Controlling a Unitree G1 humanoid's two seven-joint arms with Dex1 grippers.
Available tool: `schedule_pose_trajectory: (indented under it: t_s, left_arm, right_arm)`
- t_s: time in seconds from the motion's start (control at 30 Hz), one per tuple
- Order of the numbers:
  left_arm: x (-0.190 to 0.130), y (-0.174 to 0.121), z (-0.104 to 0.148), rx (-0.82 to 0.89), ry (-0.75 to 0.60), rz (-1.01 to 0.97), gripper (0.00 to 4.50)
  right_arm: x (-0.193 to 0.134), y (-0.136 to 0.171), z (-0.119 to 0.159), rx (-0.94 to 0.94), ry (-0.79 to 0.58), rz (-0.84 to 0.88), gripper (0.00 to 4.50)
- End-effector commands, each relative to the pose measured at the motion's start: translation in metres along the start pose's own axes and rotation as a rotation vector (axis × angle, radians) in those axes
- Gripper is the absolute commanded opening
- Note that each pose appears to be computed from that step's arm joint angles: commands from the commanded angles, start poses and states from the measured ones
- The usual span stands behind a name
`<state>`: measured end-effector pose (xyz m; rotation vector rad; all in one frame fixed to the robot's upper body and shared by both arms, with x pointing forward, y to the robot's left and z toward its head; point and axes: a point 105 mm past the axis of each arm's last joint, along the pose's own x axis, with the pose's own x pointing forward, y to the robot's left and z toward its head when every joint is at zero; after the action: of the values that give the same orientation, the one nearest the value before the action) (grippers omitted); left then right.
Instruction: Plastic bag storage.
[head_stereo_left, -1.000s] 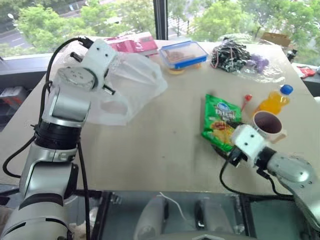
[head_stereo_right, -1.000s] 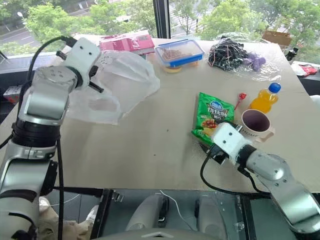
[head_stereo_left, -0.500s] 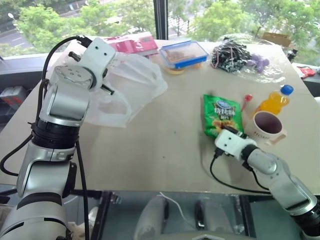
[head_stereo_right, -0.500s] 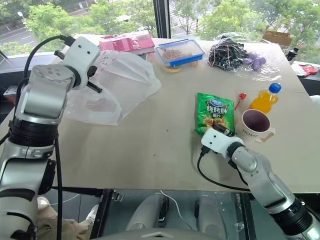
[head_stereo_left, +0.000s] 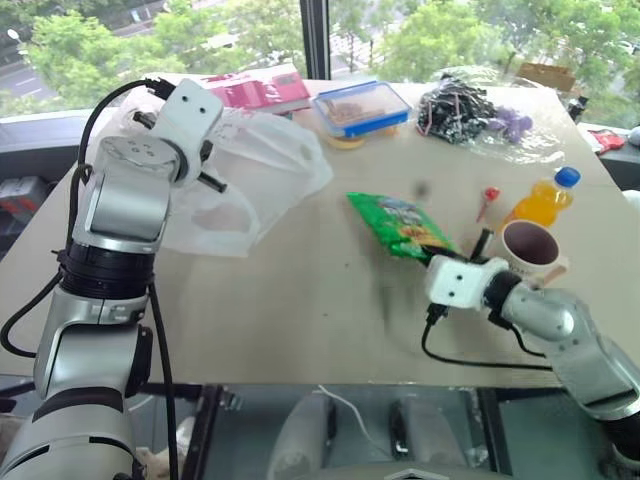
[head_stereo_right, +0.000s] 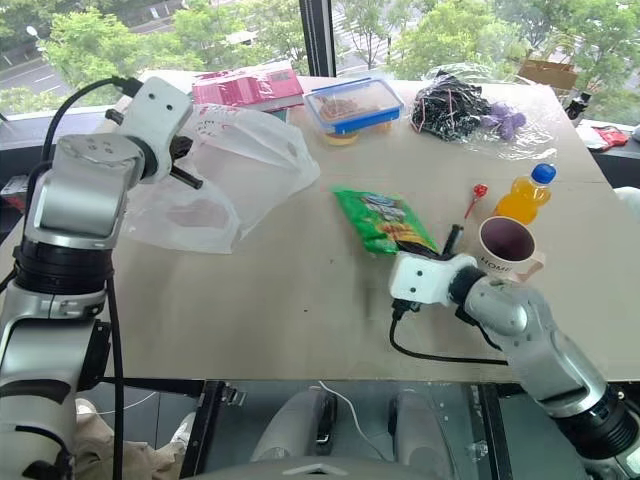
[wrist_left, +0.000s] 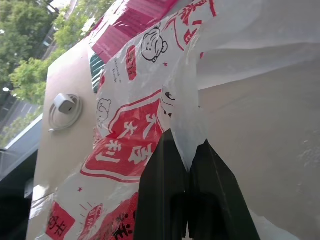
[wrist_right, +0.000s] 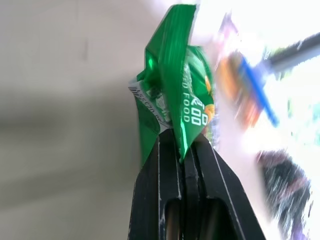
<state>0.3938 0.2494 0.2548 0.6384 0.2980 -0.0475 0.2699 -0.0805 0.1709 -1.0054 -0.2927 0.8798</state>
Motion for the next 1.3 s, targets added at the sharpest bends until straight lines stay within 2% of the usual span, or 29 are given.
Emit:
schedule_pose_trajectory:
  t_s: [0.03,0.17,0.4,0.57,0.73,0.97,1.07,1.3]
  left_arm:
    - [-0.008,0.009,0.010,-0.008,-0.047,0.000,0.00]
    - [-0.010,0.005,0.012,-0.013,-0.049,-0.045,0.00]
    - [-0.030,-0.014,0.011,-0.002,-0.045,-0.256,0.00]
    - [-0.051,-0.021,0.021,-0.035,-0.059,-0.393,0.00]
    - [-0.053,-0.022,0.022,-0.045,-0.052,-0.398,0.00]
    - [-0.052,-0.027,0.022,-0.079,-0.037,-0.403,0.00]
    - [-0.051,-0.020,0.015,-0.060,-0.004,-0.367,0.00]
    - [-0.045,0.002,0.003,-0.035,0.037,-0.288,0.00]
  right_arm:
    - [-0.001,-0.014,0.036,-0.083,-0.180,0.039,0.04]
    - [0.012,-0.022,0.053,-0.165,-0.288,0.082,0.04]
    - [0.071,-0.038,0.065,-0.352,-0.405,0.062,0.04]
    - [0.100,-0.030,0.071,-0.499,-0.472,0.062,0.04]
    - [0.122,-0.025,0.066,-0.559,-0.489,0.054,0.04]
    - [0.177,-0.022,0.070,-0.633,-0.407,-0.011,0.04]
    - [0.183,-0.027,0.072,-0.646,-0.393,-0.032,0.04]
    - [0.149,-0.029,0.070,-0.499,-0.469,0.032,0.04]
